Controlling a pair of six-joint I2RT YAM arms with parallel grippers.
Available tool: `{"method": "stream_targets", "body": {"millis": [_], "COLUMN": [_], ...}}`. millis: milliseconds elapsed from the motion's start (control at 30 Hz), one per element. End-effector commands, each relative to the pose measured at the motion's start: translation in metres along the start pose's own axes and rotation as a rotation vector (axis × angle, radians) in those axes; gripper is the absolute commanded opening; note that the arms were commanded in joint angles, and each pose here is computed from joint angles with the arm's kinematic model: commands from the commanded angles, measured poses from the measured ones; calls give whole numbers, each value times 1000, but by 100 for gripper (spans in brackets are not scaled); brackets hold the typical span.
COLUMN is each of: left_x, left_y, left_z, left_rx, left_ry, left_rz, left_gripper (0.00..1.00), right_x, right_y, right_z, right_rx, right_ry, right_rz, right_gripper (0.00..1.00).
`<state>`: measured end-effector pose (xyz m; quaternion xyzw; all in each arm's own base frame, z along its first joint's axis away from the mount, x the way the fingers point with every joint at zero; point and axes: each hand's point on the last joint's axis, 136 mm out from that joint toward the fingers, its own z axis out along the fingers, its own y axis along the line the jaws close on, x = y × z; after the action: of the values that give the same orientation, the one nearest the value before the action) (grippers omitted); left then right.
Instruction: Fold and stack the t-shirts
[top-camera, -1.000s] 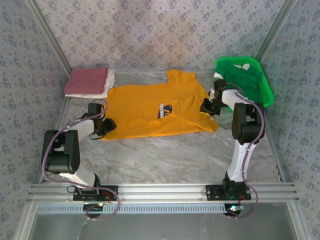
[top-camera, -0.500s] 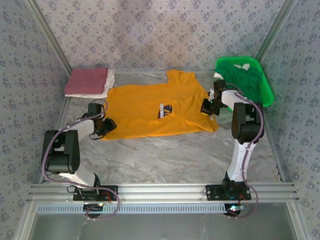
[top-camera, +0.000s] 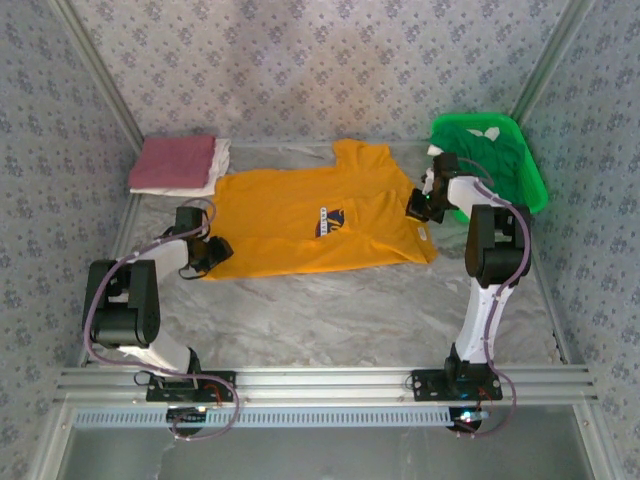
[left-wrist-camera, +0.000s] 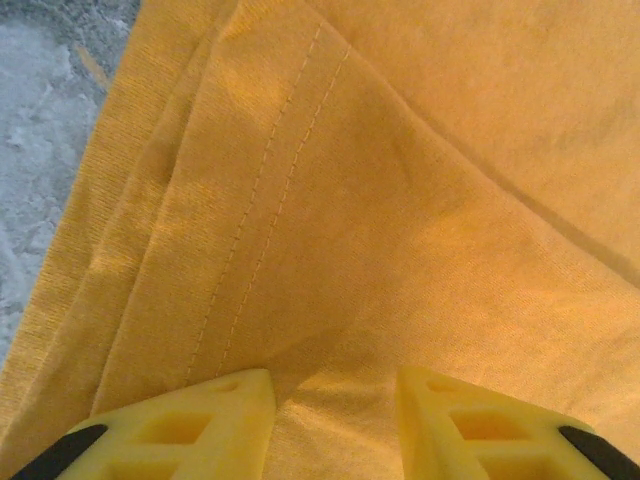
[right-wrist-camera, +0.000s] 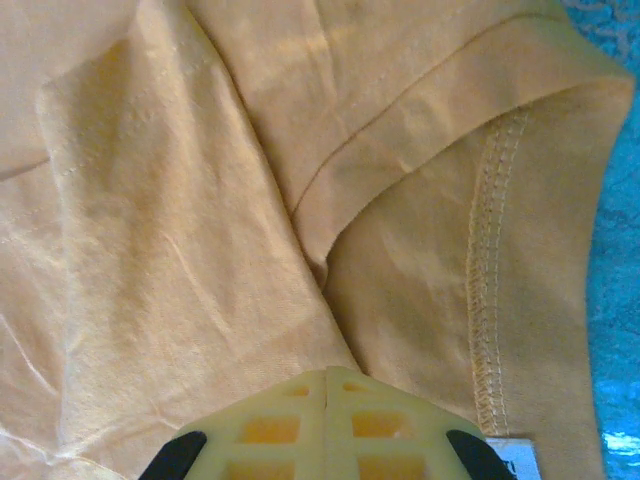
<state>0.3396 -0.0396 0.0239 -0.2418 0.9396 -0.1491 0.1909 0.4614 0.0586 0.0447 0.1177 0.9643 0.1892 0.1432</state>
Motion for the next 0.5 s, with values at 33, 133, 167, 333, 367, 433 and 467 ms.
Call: {"method": "stream_targets", "body": {"millis": [33,133,167,333,367,433,467], "left_x": [16,16,16,20,20,21,21], "left_y": [17,15,16,17,17,18,17], "left_z": [7,6,5,8,9,11,11], "left_rx": [-52,-45,-46,-48,-46,-46,-42], "left_ry": [64,63,62,75,79,86,86], "left_rz": [-12,-12,-12,-14,-17,-18,-20], "left_gripper": [38,38,38,38,38,38,38], "right_x": [-13,-1,4,34,38,48,52], "right_y": [-2,0,1,-2,-1,0,1], "right_z": [-2,1,-1,-4,-3,-1,0], "right_rx": [13,21,27,26,20,18,17], "right_ry": [-13,8,11,56,65,86,92], "right_rz": [10,14,8,25,23,17,12], "right_gripper": [0,12,22,32,33,36,36]}}
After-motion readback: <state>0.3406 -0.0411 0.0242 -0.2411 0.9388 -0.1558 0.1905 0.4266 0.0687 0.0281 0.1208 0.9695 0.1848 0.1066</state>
